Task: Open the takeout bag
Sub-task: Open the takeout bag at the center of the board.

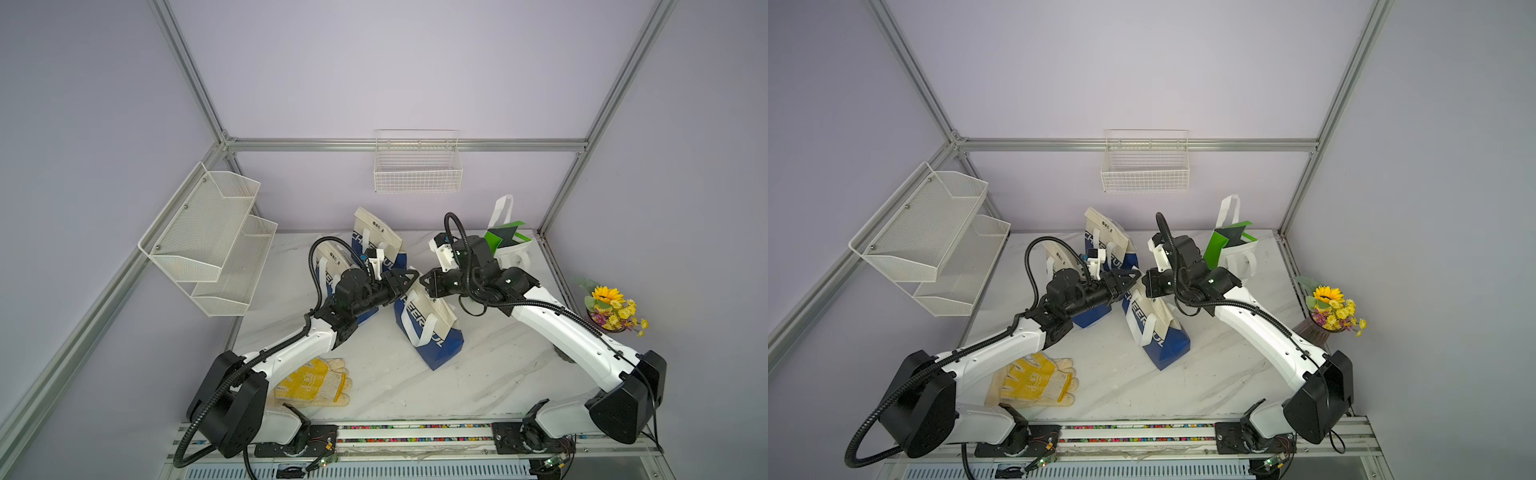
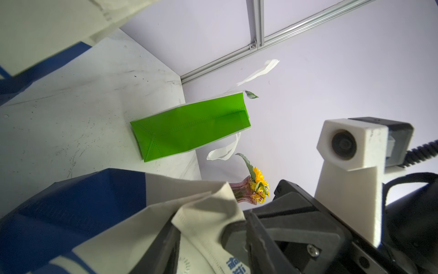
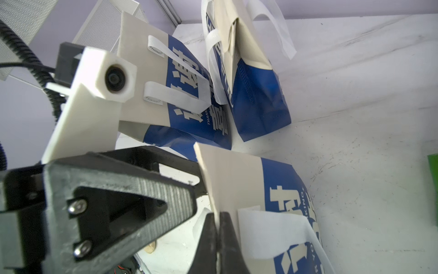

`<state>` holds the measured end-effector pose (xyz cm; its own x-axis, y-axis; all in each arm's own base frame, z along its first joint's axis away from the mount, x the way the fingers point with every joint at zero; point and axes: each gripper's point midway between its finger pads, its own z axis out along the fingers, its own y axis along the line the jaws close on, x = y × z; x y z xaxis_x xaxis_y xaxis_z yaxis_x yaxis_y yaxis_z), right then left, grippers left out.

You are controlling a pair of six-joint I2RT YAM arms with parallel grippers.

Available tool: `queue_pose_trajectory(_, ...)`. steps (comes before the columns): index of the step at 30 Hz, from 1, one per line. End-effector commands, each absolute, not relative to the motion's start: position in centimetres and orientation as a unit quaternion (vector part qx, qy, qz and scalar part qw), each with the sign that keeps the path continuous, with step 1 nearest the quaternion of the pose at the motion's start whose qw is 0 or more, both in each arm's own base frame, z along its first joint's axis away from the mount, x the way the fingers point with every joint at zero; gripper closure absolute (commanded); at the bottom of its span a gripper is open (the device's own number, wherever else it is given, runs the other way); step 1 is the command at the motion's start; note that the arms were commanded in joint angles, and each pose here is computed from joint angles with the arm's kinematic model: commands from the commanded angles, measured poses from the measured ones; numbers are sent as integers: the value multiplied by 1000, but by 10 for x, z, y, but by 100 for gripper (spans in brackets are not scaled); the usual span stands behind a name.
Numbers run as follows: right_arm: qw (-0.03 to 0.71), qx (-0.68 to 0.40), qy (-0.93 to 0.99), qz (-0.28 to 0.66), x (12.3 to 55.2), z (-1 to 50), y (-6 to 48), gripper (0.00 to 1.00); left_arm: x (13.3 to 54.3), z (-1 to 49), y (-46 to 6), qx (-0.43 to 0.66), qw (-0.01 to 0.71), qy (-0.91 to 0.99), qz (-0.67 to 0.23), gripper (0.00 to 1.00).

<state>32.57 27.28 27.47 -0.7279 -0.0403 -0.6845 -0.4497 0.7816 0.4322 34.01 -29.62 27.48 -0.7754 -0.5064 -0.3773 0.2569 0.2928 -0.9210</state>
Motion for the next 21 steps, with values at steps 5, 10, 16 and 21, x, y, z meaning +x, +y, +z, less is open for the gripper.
queue_pose_trajectory(5, 318, -138, 843, 412, 318, 292, 273, 100, 346, 325, -297, -63, 375, 675, -633, 65)
queue_pose_trajectory(10, 292, -148, 826, 460, 315, 292, 280, 100, 350, 322, -305, -56, 366, 669, -644, 68)
queue_pose_trajectory(16, 281, -142, 815, 487, 317, 294, 280, 100, 350, 319, -309, -50, 357, 670, -649, 69)
queue_pose_trajectory(21, 265, -142, 807, 509, 317, 292, 286, 100, 347, 317, -314, -45, 348, 667, -657, 77)
